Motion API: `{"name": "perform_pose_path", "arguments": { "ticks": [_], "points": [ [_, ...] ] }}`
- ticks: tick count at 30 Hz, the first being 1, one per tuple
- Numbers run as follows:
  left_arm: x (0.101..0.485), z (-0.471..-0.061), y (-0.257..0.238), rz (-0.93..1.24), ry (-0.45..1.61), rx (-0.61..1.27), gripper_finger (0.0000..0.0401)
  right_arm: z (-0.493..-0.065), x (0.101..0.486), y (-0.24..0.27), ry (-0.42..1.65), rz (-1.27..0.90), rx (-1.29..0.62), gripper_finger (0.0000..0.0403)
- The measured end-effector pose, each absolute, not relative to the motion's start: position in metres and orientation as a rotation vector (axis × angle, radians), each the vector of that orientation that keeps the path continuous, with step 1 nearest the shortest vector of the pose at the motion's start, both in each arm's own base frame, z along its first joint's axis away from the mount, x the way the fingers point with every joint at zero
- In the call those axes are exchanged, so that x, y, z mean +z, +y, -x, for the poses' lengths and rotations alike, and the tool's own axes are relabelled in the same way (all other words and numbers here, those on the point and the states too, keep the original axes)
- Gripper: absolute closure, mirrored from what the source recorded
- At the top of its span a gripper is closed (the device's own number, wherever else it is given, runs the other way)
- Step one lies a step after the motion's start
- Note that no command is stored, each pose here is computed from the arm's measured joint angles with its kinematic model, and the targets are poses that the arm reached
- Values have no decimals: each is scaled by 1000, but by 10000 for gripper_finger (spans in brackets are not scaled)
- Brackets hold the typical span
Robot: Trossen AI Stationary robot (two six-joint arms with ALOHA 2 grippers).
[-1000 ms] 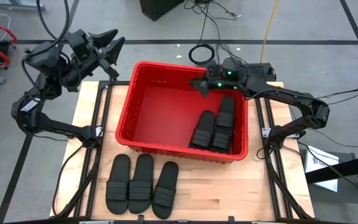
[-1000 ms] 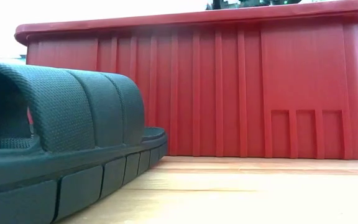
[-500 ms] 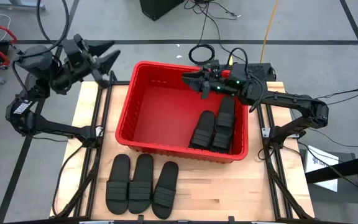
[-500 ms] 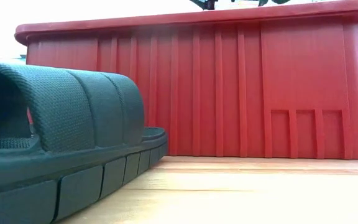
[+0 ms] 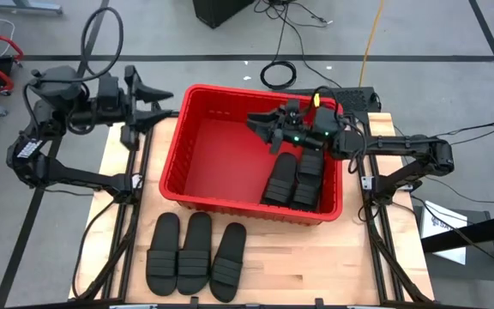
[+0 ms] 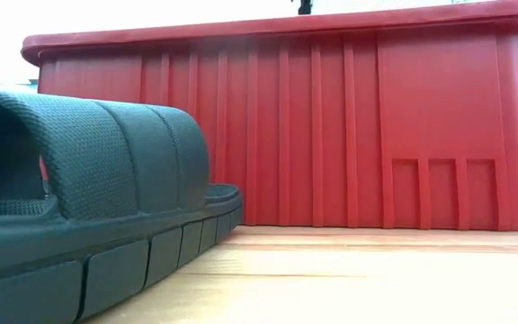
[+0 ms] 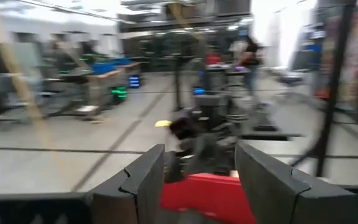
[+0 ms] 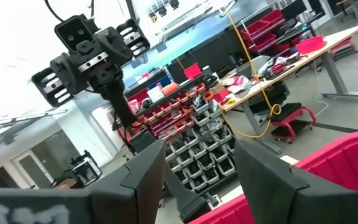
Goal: Pick and place slides into bin
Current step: Adjust the red bin
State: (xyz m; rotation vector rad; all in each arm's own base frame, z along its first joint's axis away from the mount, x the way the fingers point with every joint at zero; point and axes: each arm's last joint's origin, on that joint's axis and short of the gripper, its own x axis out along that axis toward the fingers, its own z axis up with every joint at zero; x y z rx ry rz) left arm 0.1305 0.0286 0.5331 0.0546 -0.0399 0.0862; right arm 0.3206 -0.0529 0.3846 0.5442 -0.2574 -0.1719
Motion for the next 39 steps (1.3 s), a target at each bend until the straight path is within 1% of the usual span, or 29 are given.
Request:
{"name": "perform_pose_path", "arguments": {
  "ticks": [4,7,12,16,24,29,33,39],
  "points": [
    [532,-131,22,-22,-36,-64,201,-321,385,-52,-257,-545,-170,220],
    [532,-132,15,19,-32,-139,201,-321,385,-53,-257,-544,-172,220],
    [529,-137,2,71,5,-148,201,-320,385,-55,-260,-581,-165,220],
    [523,-145,-10,94,61,-158,201,-321,383,-53,-219,-580,-81,220],
    [510,-176,-43,123,161,-209,201,-321,377,-30,16,-652,388,220],
    [505,-186,-61,133,187,-225,201,-319,367,-2,234,-725,604,220],
    [504,-186,-71,129,192,-207,201,-315,352,22,465,-785,704,220],
    [503,-183,-79,128,185,-149,201,-302,333,56,714,-782,741,220]
  ]
}}
